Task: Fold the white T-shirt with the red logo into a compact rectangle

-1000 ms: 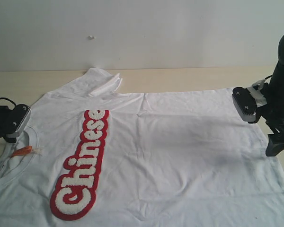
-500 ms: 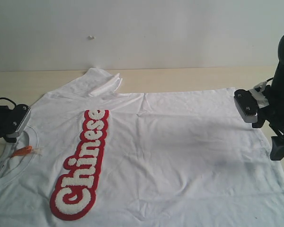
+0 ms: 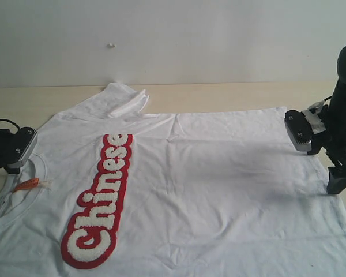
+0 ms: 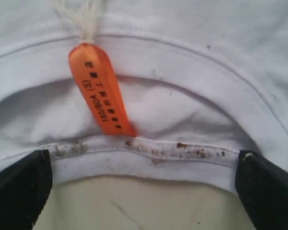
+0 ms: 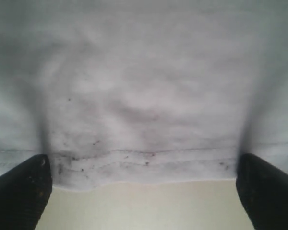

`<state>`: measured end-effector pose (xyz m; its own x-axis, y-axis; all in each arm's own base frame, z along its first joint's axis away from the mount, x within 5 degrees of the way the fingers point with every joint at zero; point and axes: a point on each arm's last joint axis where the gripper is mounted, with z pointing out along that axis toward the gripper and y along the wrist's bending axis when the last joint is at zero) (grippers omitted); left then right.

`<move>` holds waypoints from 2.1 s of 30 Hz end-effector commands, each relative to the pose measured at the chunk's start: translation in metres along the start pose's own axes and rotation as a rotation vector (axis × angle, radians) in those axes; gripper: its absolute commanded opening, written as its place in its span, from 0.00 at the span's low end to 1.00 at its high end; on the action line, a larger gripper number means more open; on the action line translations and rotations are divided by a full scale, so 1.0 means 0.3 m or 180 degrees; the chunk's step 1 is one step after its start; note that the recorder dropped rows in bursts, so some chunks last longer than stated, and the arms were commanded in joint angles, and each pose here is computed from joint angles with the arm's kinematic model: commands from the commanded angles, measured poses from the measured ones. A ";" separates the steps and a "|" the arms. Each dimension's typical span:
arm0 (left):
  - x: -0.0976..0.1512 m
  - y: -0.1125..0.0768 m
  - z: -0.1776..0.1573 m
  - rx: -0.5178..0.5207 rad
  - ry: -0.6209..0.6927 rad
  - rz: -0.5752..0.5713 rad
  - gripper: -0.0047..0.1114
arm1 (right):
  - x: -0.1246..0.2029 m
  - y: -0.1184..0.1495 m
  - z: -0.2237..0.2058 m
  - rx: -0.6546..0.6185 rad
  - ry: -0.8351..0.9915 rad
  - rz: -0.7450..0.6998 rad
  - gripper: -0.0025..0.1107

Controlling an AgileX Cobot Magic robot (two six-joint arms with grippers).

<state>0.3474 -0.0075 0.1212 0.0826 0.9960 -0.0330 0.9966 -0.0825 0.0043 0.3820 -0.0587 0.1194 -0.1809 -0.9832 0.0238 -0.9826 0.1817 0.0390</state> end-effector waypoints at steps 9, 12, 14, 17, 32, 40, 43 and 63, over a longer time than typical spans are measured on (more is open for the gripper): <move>0.004 0.004 -0.006 -0.0019 -0.0003 -0.0025 0.94 | 0.008 -0.003 0.069 -0.0124 0.0005 0.0047 0.95; 0.004 0.004 -0.006 -0.0019 -0.0003 -0.0025 0.94 | 0.007 -0.001 0.083 -0.0168 0.0008 0.0113 0.95; 0.004 0.004 -0.006 -0.0019 -0.0003 -0.0025 0.94 | 0.008 0.000 0.078 -0.0172 0.0009 0.0108 0.95; 0.004 0.004 -0.006 -0.0019 -0.0003 -0.0025 0.94 | 0.008 -0.002 0.059 -0.0112 0.0006 0.0109 0.95; 0.004 0.004 -0.006 -0.0019 -0.0003 -0.0025 0.94 | 0.008 -0.007 0.059 -0.0051 0.0002 0.0109 0.95; 0.004 0.004 -0.006 -0.0019 -0.0003 -0.0025 0.94 | 0.007 -0.007 0.059 -0.0051 -0.0005 0.0113 0.95; 0.004 0.004 -0.006 -0.0019 -0.0003 -0.0025 0.94 | 0.007 -0.007 0.059 -0.0051 -0.0005 0.0113 0.95; 0.000 0.005 -0.006 -0.0023 -0.0046 -0.0066 0.94 | 0.007 -0.007 0.059 -0.0051 -0.0005 0.0113 0.95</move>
<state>0.3474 -0.0081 0.1212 0.0761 0.9963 -0.0400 0.9971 -0.0759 0.0048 0.3854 -0.0586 0.1094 -0.2064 -0.9783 0.0185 -0.9778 0.2070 0.0334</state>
